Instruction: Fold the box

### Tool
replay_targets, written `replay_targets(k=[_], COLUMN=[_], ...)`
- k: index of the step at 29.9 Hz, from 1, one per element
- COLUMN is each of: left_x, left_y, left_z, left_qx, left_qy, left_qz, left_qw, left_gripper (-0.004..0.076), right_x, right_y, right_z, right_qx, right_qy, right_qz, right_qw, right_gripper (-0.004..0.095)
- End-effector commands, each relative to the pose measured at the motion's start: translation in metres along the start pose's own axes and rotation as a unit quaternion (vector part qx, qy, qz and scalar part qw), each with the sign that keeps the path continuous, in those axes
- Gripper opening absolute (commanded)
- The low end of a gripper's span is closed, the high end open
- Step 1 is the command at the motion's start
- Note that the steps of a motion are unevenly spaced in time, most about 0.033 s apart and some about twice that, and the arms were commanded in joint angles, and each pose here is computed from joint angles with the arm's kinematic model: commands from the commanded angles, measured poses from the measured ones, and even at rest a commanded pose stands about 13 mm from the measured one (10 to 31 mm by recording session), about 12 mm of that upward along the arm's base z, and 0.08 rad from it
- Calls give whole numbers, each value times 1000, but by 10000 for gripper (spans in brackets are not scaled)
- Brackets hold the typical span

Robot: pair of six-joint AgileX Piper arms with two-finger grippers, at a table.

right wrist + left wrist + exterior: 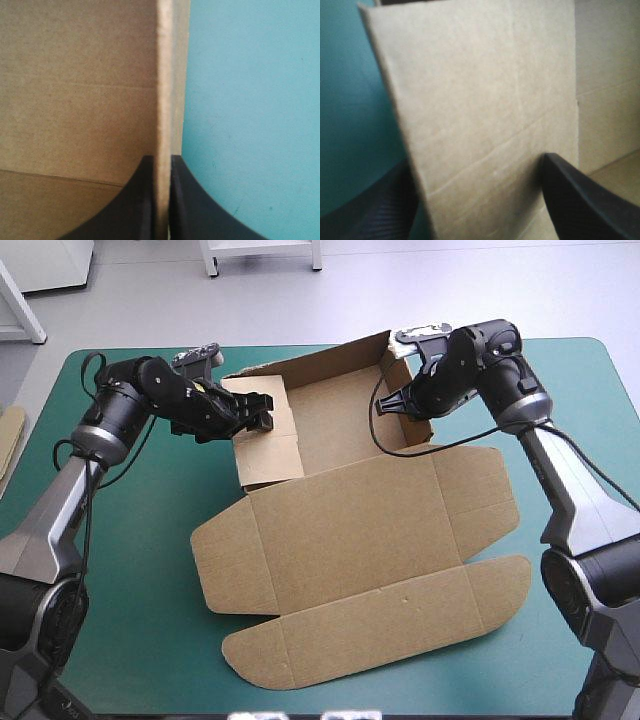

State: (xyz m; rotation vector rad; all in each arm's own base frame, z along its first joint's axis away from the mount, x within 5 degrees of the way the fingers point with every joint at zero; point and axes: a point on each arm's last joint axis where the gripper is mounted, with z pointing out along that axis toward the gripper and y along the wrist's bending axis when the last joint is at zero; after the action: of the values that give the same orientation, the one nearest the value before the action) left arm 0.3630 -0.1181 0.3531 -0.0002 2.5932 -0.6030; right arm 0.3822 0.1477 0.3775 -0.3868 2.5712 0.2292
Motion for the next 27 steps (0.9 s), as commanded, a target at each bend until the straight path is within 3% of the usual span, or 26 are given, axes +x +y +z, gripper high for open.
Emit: replay_targets(k=[1, 23, 25, 27], left_x=[-3, 1, 1, 1], left_y=[-14, -13, -10, -9], left_z=[-27, -14, -6, 1], left_qx=[-25, -29, -32, -33], left_qy=[-58, -23, -10, 0], left_qz=[-9, -40, -44, -48], left_qw=[998, 999, 998, 998], left_gripper=[469, 457, 417, 328], right_x=[-7, -3, -2, -2], right_y=[9, 22, 21, 22], right_z=[-35, -33, -33, -33], right_qx=[1, -2, -1, -1], right_qy=[-68, -50, -48, -46], right_qz=[-6, -17, -17, -17], right_qw=[998, 999, 999, 999], right_gripper=[1, 1, 1, 1])
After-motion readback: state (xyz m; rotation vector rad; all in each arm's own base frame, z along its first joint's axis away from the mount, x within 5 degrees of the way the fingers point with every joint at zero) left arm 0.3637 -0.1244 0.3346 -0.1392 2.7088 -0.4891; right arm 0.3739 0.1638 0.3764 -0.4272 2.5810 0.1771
